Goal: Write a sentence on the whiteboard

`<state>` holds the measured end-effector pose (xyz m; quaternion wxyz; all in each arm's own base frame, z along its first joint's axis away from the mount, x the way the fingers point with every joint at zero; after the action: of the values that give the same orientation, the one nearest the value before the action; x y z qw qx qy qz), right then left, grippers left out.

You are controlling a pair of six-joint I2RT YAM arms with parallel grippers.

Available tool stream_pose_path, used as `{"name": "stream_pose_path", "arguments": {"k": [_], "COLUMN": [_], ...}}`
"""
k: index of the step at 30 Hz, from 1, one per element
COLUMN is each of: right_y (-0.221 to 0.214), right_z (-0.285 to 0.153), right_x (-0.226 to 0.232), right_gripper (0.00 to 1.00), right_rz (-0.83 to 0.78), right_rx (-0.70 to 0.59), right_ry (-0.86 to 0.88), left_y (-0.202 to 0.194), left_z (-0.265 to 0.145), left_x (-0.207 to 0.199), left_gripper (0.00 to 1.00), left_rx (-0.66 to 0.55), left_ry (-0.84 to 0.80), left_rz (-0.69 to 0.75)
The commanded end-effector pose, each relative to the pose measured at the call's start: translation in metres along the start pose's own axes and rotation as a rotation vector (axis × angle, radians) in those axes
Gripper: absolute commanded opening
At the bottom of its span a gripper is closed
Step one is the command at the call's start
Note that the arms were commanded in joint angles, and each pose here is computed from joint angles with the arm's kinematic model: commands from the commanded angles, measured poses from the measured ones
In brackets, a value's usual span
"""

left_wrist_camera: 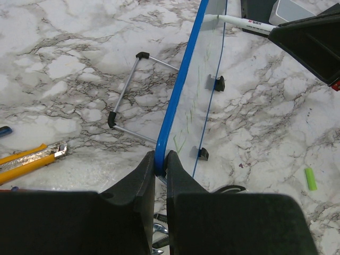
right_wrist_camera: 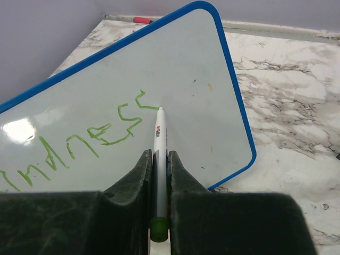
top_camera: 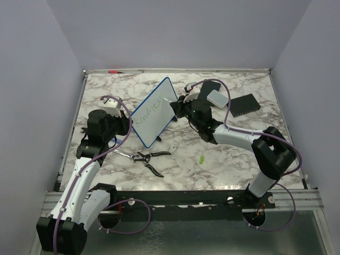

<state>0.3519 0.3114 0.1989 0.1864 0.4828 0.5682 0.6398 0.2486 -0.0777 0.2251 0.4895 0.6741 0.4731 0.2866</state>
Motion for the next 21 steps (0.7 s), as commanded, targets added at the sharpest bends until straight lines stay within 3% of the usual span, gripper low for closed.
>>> {"name": "stream_pose_path", "arguments": {"k": [1,21], "right_y": [-0.012,-0.012], "right_z": [-0.002,-0.011], "right_x": [0.003,0.015], "right_gripper": [0.01,0.01], "right_rz": [-0.014,-0.024], "right_rx": [0.038,0.038], "right_ry": [0.045,0.089], "left_y": [-0.004,-0.004], "left_z": [-0.001,-0.002], "left_x": [0.002,0.001], "left_gripper": [0.03,0.03], "left_rx": [0.011,0.008], "left_ry": [0.014,0.014], "left_rz": [0.012,0.014]}}
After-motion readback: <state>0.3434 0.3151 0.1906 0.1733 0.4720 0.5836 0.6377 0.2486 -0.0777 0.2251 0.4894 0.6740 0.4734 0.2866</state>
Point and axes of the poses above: each gripper's point midway between its finger pads, its own z axis out along the fingers, its own x axis along the line the jaws close on, y = z × x, the point moved 5 cm from there along -z, back along the fingers, and after that the axes turned 10 degrees about z, right-handed, at the moved point
